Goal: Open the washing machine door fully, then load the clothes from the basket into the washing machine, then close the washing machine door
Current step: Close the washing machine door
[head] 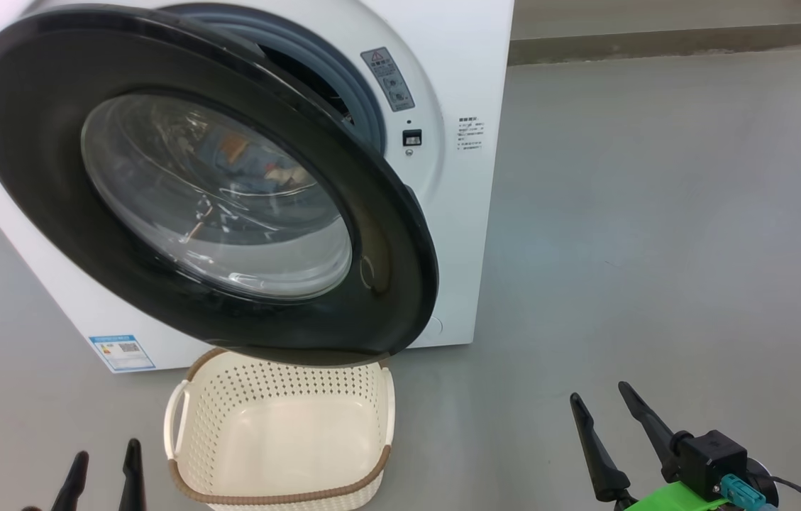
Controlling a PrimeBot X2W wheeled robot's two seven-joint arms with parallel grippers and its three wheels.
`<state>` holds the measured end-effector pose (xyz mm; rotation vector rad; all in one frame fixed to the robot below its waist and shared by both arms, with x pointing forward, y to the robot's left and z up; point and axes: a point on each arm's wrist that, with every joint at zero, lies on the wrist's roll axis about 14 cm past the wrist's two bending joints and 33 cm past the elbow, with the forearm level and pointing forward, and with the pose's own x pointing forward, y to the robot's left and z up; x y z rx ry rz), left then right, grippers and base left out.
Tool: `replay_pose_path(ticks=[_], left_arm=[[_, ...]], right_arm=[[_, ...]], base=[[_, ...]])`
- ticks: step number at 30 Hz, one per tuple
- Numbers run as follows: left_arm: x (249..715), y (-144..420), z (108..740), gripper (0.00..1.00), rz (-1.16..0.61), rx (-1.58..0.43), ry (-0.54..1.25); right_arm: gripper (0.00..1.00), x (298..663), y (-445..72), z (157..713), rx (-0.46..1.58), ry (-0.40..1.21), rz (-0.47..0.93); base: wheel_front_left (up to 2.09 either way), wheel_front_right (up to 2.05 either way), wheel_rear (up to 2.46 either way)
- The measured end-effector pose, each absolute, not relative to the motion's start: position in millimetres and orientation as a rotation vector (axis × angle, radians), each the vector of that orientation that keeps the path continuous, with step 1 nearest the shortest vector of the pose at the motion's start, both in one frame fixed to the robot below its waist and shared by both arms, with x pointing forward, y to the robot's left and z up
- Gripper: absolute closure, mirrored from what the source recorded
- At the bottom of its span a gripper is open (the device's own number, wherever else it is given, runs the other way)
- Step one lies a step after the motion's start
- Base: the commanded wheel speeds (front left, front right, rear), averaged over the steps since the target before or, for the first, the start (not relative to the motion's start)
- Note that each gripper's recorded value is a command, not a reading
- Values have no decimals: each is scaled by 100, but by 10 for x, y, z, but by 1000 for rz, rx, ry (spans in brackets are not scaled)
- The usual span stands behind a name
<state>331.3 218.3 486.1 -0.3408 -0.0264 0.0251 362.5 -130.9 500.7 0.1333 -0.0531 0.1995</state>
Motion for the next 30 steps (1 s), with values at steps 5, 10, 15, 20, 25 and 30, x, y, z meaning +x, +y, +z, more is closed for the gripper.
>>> replay_pose_path(ticks=[5, 10, 15, 20, 25, 30], left_arm=[[3225, 2214, 4821, 0, 37, -294, -17], [3225, 2171, 4875, 0, 24, -264, -33], [3219, 2166, 4903, 0, 20, -246, -40], [3203, 2173, 4909, 0, 21, -240, -42], [3162, 2181, 4886, 0, 25, -240, -36], [3143, 2177, 4869, 0, 24, -240, -30]], right_arm=[[0, 3630, -1285, 5017, 133, -56, 207], [0, 3639, -1262, 5017, 133, -55, 214], [0, 3650, -1238, 5004, 133, -50, 221], [0, 3651, -1226, 4992, 133, -46, 224], [0, 3651, -1215, 4998, 132, -48, 228], [0, 3651, -1210, 4995, 132, -46, 230]], base=[[0, 0, 0], [0, 0, 0], [0, 0, 0], [0, 0, 0], [0, 0, 0], [0, 0, 0]])
